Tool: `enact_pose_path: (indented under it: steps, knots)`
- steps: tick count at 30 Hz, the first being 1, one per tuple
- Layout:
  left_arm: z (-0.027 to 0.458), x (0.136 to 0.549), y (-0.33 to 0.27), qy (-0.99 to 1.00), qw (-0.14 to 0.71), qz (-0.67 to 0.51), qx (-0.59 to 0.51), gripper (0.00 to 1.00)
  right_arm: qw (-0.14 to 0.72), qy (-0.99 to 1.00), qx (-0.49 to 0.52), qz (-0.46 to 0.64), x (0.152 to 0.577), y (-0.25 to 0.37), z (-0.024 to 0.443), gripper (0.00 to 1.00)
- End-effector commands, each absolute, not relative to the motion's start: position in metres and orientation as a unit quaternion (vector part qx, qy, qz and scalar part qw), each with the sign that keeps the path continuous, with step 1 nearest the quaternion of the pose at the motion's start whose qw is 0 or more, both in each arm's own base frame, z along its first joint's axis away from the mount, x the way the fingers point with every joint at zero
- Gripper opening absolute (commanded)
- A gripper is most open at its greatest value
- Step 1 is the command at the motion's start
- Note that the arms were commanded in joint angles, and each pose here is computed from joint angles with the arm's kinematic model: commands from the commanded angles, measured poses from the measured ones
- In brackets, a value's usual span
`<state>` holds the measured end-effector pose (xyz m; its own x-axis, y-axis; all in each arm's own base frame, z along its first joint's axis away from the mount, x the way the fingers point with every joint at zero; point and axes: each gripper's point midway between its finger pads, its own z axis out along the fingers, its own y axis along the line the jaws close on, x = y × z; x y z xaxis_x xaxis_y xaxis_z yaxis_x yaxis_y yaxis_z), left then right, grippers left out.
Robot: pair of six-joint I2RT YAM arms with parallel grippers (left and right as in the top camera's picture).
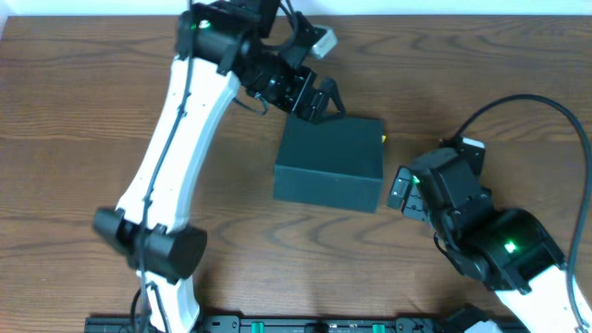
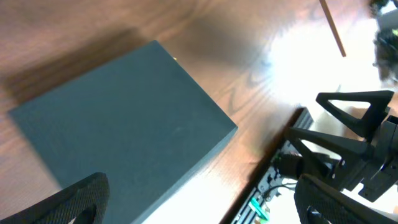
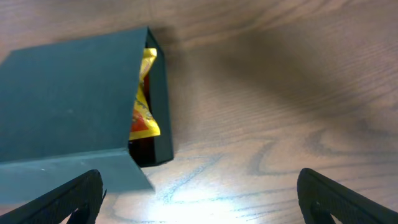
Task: Pack container
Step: 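Swing the lid forward and down over the box with the left gripper, then bring both grippers to the closed box's left and right sides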
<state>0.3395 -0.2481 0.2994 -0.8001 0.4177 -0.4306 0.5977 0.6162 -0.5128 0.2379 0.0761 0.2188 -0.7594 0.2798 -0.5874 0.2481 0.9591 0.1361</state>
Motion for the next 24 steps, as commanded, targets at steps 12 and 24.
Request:
enact_pose_path:
  steps: [12, 24]
  knots:
    - [0.300, 0.310, -0.208, 0.942, 0.127, -0.199, 0.239, 0.96, 0.320, 0.942, 0.098, -0.010, 0.248, 0.077, 0.214, 0.99]
    - [0.344, 0.273, -0.120, 0.971, 0.206, -0.040, 0.118, 0.96, 0.286, 0.957, 0.022, 0.033, 0.293, 0.134, 0.175, 0.99]
